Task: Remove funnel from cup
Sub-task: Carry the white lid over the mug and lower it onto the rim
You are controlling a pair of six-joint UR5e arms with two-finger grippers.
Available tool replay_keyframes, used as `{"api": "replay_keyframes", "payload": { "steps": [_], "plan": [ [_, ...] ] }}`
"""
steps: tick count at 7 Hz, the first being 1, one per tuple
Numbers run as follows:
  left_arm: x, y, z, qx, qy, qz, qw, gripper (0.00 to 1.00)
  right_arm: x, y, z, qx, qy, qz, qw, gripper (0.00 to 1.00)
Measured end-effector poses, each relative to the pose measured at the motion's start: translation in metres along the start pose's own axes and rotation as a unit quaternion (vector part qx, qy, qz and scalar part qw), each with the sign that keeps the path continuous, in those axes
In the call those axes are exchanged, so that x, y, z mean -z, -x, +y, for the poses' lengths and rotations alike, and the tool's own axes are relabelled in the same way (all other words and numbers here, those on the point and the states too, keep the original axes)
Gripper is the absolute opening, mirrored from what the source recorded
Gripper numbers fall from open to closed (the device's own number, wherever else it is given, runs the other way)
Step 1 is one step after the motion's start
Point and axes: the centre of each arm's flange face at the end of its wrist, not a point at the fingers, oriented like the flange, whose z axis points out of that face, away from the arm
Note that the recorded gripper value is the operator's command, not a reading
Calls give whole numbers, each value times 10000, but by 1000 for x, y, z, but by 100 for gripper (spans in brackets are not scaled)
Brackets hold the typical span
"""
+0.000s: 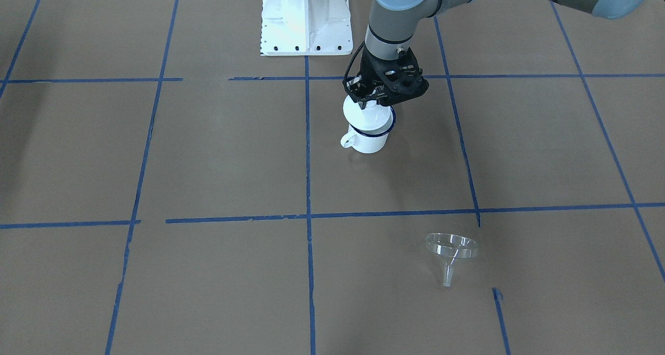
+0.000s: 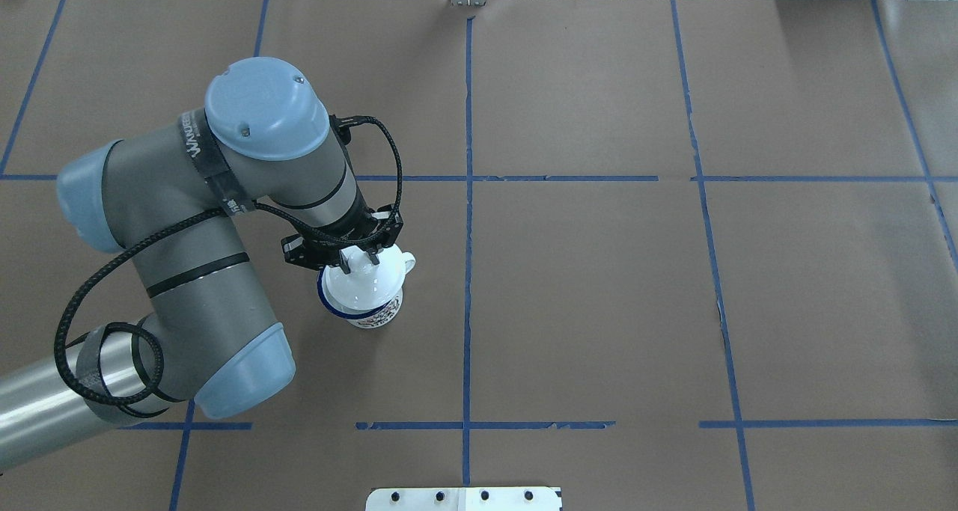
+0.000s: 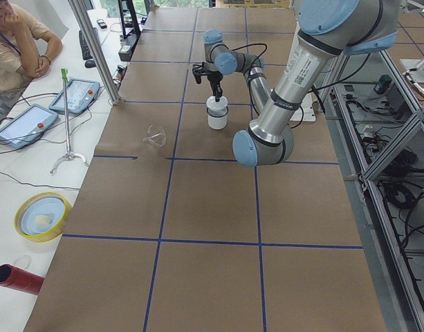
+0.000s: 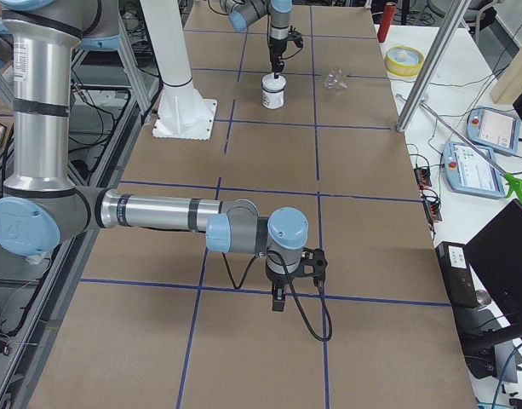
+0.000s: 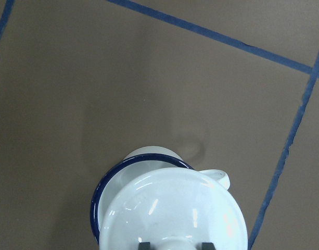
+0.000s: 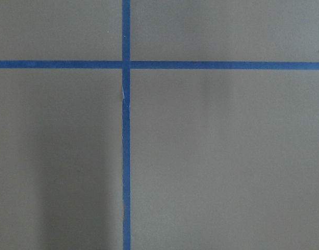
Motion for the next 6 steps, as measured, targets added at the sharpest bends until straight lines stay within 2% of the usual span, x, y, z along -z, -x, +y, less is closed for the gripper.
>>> {"api": "replay_keyframes", "payload": {
  "steps": [6],
  "plan": [
    [-7,9,-1,11,12,-59,10000,0,0,0,0,0,0,0,10000,100]
  ]
}}
